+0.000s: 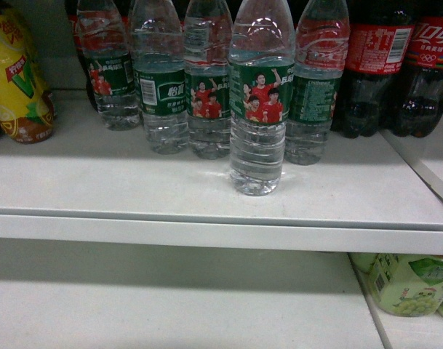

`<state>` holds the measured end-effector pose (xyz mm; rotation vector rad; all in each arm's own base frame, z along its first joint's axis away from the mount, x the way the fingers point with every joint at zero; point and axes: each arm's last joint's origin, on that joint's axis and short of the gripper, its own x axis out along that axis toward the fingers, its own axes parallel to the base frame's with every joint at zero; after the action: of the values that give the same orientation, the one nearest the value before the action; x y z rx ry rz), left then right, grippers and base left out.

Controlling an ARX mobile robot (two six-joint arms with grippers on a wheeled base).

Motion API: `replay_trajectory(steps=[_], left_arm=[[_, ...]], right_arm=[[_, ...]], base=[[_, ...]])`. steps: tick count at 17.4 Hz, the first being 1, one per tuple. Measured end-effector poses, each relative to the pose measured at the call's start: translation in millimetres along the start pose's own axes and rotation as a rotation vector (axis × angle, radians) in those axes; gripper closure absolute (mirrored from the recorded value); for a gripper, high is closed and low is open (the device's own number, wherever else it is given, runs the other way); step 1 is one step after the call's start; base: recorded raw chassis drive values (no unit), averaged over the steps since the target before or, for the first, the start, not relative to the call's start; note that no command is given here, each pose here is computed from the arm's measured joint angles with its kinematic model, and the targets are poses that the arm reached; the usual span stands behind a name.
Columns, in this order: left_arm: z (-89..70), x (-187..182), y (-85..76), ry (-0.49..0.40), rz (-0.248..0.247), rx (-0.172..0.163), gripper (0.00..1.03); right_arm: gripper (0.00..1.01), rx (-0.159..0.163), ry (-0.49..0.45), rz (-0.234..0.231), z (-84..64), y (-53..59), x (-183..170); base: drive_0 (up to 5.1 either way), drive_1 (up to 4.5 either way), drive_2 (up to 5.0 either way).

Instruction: Move water from second to third shelf

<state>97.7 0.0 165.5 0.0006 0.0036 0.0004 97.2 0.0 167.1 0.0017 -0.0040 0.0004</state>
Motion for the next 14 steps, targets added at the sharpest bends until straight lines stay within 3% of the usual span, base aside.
replay_trajectory(steps=[7, 8, 9, 10, 12, 13, 14], left_arm=[[0.0, 0.0, 0.0, 0.0, 0.0, 0.0, 0.05], [0.0, 0.0, 0.0, 0.0, 0.0, 0.0, 0.05], [0.1, 0.0, 0.0, -0.001, -0.001, 0.0, 0.05], [0.0, 0.0, 0.0, 0.0, 0.0, 0.0, 0.05], [0.0, 0.0, 0.0, 0.0, 0.0, 0.0, 0.05], [0.0, 0.0, 0.0, 0.0, 0.0, 0.0, 0.05], [0.0, 0.0, 0.0, 0.0, 0.0, 0.0, 0.05]], right_arm=[[0.03, 0.0, 0.0, 0.0, 0.0, 0.0, 0.0], [0.03, 0.006, 0.003, 0.006, -0.2, 0.0, 0.1], [0.03, 0.05, 0.004, 0.064, 5.1, -0.2, 5.8], [0.03, 0.064, -0.018, 0.078, 21.9, 0.1, 15.3], [0.03, 0.057, -0.12, 0.097, 60.4, 1.7, 35.1], [0.03, 0.059, -0.136, 0.122, 73.9, 5.9, 49.1], [0.03, 0.06, -0.122, 0.143, 75.4, 11.5, 59.2]], base=[[0.0, 0.0, 0.0], [0.0, 0.0, 0.0], [0.0, 0.0, 0.0], [0.0, 0.0, 0.0], [0.0, 0.0, 0.0], [0.0, 0.0, 0.0], [0.0, 0.0, 0.0]])
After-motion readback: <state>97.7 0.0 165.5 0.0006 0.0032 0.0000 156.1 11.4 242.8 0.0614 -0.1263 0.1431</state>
